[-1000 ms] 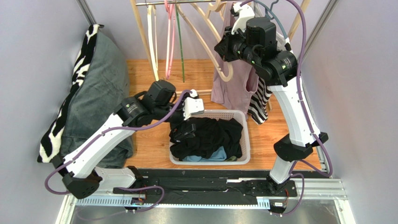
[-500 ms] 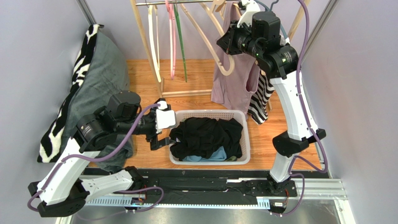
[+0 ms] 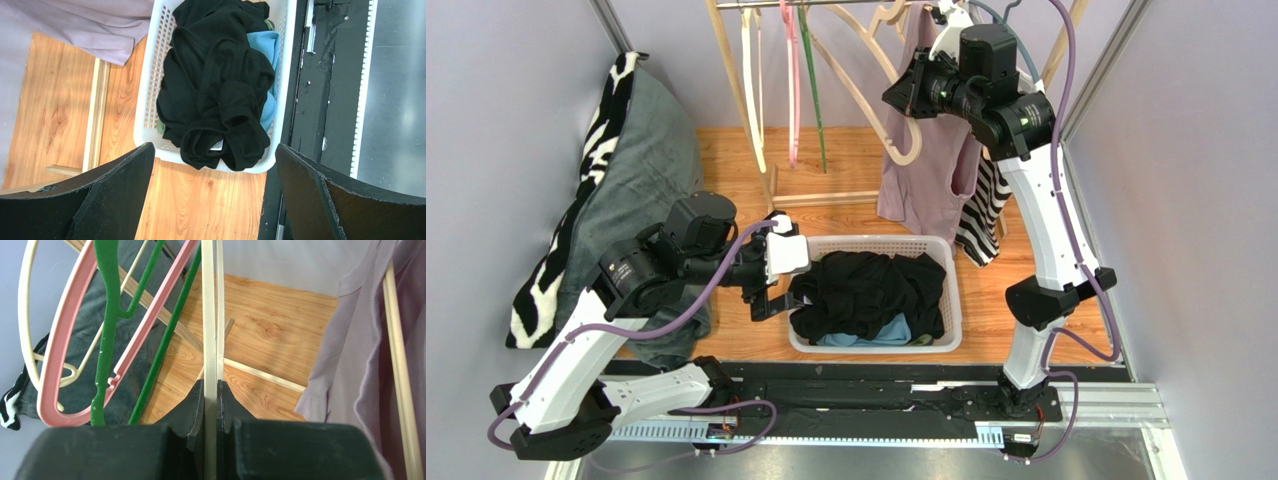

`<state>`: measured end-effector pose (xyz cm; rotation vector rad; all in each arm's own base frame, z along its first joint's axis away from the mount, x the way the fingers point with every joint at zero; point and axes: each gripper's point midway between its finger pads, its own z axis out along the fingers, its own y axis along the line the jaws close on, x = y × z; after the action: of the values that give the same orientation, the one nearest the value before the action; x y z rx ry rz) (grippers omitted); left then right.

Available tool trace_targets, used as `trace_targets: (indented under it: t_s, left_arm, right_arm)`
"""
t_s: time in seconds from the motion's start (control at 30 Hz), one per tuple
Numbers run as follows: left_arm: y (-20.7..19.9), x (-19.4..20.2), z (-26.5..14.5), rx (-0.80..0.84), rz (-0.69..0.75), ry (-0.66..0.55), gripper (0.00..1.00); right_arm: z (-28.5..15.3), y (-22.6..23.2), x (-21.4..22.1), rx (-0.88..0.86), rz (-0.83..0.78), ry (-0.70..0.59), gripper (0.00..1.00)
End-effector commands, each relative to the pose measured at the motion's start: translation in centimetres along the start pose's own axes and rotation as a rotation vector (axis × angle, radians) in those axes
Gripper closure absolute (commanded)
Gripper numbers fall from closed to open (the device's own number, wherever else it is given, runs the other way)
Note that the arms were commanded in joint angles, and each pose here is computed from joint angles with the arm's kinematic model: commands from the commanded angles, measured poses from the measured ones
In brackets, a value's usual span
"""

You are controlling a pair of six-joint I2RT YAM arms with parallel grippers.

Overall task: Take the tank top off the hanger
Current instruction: Place the hanger at the clothesline.

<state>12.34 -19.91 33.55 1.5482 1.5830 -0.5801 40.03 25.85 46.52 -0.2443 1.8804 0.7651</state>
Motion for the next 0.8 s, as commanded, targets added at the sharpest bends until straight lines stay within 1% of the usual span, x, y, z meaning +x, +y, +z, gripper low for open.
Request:
trace_targets:
  t_s: [0.0, 0.33, 0.57, 0.77]
  left_arm:
    - [-0.1, -0.9, -0.6, 0.004, 0.037, -0.033, 0.01]
    - [-0.1, -1.3, -0.8, 0.0, 0.038, -0.048, 0.01]
    - [-0.1, -1.3, -0.5, 0.006, 0.032, -0.051, 0.01]
    - [0.1, -1.4, 0.0, 0.011, 0.027, -0.049, 0.01]
  right_arm:
    - [0.6, 0.8, -0.2, -0.028, 0.015, -0.008, 1.0]
    - [2.6, 3.0, 1.5, 0.005, -0.072, 0.002, 1.0]
    - [3.5, 3.8, 1.7, 0.069, -0.139, -0.031, 1.0]
    - [4.4, 5.1, 2.1, 0.076, -0.176, -0.049, 1.0]
